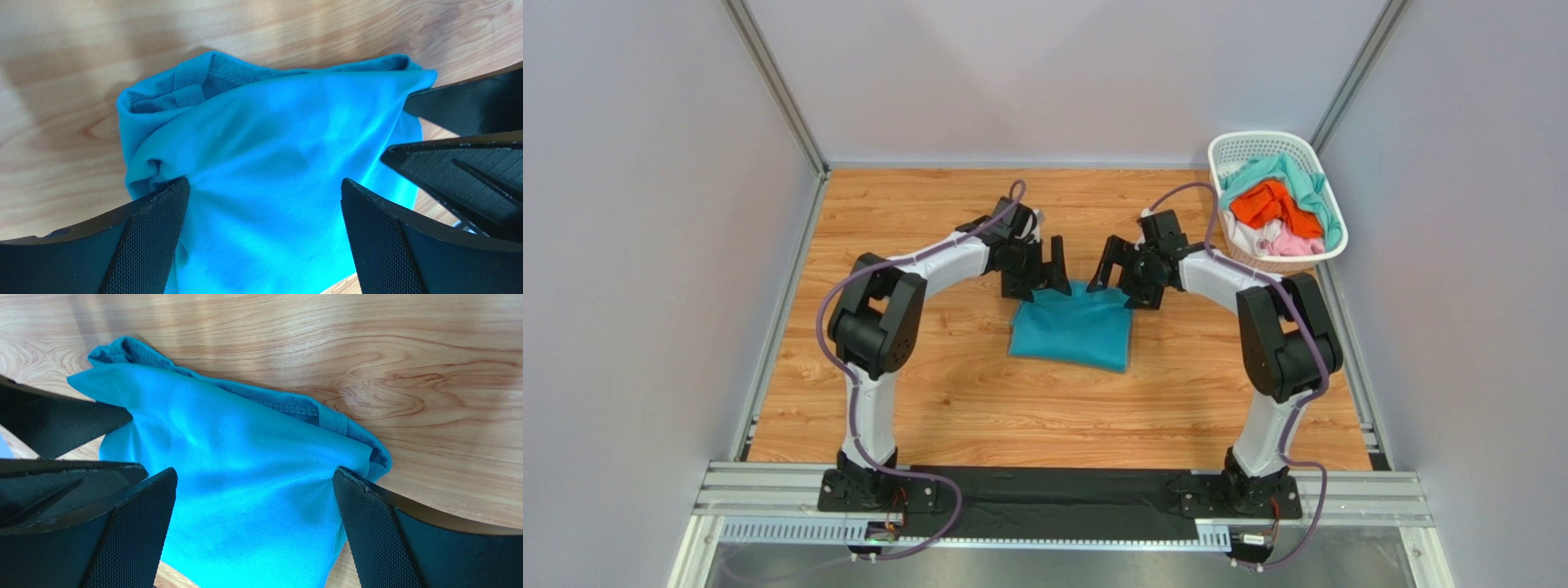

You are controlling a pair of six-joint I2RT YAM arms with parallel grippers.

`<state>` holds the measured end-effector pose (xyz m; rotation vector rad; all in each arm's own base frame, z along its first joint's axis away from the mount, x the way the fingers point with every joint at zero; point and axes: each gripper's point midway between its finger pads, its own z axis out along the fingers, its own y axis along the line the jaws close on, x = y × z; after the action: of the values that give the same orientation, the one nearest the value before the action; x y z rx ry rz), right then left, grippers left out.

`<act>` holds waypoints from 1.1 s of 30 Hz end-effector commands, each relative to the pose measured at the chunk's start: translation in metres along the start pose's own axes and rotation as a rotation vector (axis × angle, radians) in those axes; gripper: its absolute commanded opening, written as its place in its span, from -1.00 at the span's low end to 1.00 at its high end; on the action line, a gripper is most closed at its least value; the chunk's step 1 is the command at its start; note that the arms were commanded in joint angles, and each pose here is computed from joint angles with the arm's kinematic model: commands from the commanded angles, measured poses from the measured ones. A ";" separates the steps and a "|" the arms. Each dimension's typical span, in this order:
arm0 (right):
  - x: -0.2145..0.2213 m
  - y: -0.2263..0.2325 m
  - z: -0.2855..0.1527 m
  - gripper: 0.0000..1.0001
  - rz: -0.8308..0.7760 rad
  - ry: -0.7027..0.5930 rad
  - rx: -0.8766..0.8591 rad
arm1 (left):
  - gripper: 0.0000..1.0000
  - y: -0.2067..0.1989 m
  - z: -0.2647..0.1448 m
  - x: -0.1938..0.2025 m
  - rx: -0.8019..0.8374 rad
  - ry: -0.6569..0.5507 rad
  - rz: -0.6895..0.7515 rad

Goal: Fold and stack the t-shirts
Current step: Neatly place the folded tshirt to the corner

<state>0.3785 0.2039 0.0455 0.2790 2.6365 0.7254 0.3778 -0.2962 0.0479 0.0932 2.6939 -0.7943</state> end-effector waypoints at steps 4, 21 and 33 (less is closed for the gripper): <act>-0.026 0.012 -0.044 1.00 -0.116 -0.065 0.100 | 1.00 -0.019 -0.060 -0.015 -0.041 -0.094 0.046; 0.057 0.009 -0.129 1.00 -0.135 -0.256 0.021 | 0.99 0.068 -0.228 0.100 -0.371 -0.415 -0.148; 0.044 -0.018 -0.073 0.99 -0.061 -0.218 0.185 | 0.99 0.101 -0.235 0.146 -0.359 -0.490 -0.197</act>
<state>0.2777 0.1672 0.0678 0.2319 2.5855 0.4352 0.1846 -0.0957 0.1338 -0.3538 2.3678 -0.3467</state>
